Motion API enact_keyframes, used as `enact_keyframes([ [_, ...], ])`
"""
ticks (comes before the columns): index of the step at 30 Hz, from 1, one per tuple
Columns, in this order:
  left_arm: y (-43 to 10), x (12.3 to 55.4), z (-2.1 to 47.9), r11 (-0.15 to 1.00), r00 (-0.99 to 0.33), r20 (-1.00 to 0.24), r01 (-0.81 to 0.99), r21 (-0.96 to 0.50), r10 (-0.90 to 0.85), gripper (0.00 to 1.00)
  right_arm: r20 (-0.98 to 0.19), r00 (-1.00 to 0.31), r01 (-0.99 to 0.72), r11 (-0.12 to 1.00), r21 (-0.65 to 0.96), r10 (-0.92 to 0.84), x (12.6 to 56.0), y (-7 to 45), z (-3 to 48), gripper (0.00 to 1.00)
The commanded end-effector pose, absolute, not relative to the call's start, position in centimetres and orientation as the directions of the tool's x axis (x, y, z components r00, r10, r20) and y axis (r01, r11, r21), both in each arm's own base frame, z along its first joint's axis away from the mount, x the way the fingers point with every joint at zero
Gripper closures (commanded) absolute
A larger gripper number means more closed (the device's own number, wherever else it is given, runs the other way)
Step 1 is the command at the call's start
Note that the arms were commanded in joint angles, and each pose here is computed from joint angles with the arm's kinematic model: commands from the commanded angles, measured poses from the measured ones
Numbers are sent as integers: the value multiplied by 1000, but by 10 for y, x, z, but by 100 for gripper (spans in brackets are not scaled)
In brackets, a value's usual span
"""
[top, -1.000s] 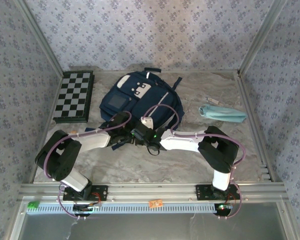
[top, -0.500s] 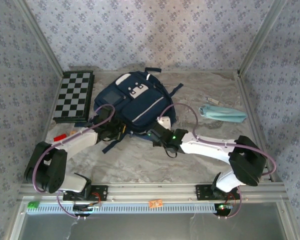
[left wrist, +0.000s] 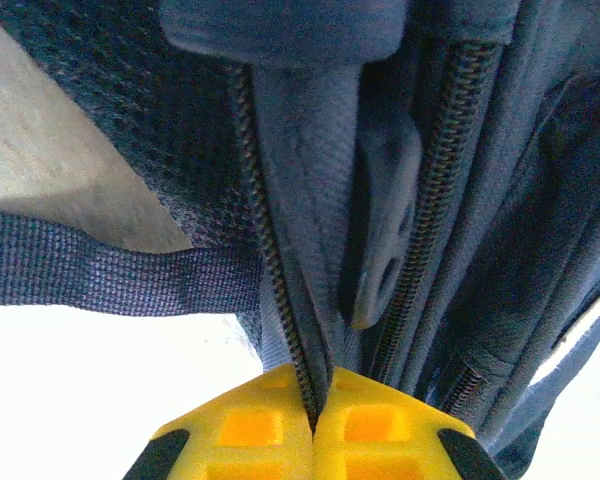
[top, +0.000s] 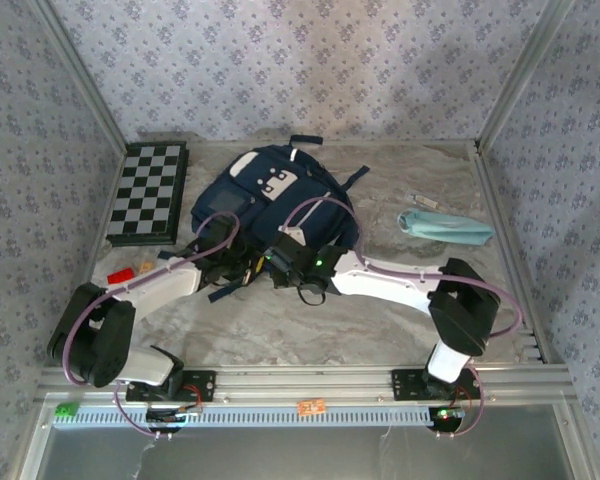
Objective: Pack the student bag
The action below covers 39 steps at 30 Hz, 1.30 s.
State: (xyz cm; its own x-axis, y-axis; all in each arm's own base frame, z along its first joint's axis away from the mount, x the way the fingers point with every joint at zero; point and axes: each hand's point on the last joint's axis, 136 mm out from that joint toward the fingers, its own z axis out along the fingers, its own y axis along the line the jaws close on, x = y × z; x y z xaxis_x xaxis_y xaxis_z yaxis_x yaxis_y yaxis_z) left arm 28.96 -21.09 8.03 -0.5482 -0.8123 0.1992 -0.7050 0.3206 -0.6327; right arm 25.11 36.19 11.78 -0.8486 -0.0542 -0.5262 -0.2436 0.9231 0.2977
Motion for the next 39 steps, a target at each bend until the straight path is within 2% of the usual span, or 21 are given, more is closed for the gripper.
enact_keyframes([
  [1, -232, 294, 106, 251, -564, 259, -670, -699, -784, 100, -492, -870, -170, 930, 325, 13, 250, 367, 115, 72],
  [5, -237, 293, 109, 263, -579, 256, -661, -702, -774, 100, -483, -874, -95, 955, 283, 56, 252, 356, 97, 62],
  [8, -235, 290, 107, 265, -577, 257, -666, -698, -775, 100, -498, -865, -87, 962, 259, 56, 253, 349, 87, 59],
  [12, -237, 290, 107, 269, -585, 260, -664, -698, -768, 100, -520, -854, -172, 941, 293, 5, 253, 362, 76, 58],
  [17, -237, 290, 108, 270, -583, 258, -664, -697, -770, 100, -527, -850, -168, 947, 274, 2, 246, 359, 71, 58],
  [24, -238, 290, 110, 276, -589, 256, -662, -697, -766, 100, -579, -816, -247, 902, 354, 4, 240, 370, 66, 55],
  [33, -239, 291, 113, 284, -597, 250, -656, -699, -763, 100, -706, -708, -308, 911, 274, -27, 264, 366, 69, 50],
  [39, -237, 291, 112, 283, -592, 253, -662, -694, -765, 100, -743, -668, -272, 944, 189, -44, 272, 352, 71, 49],
])
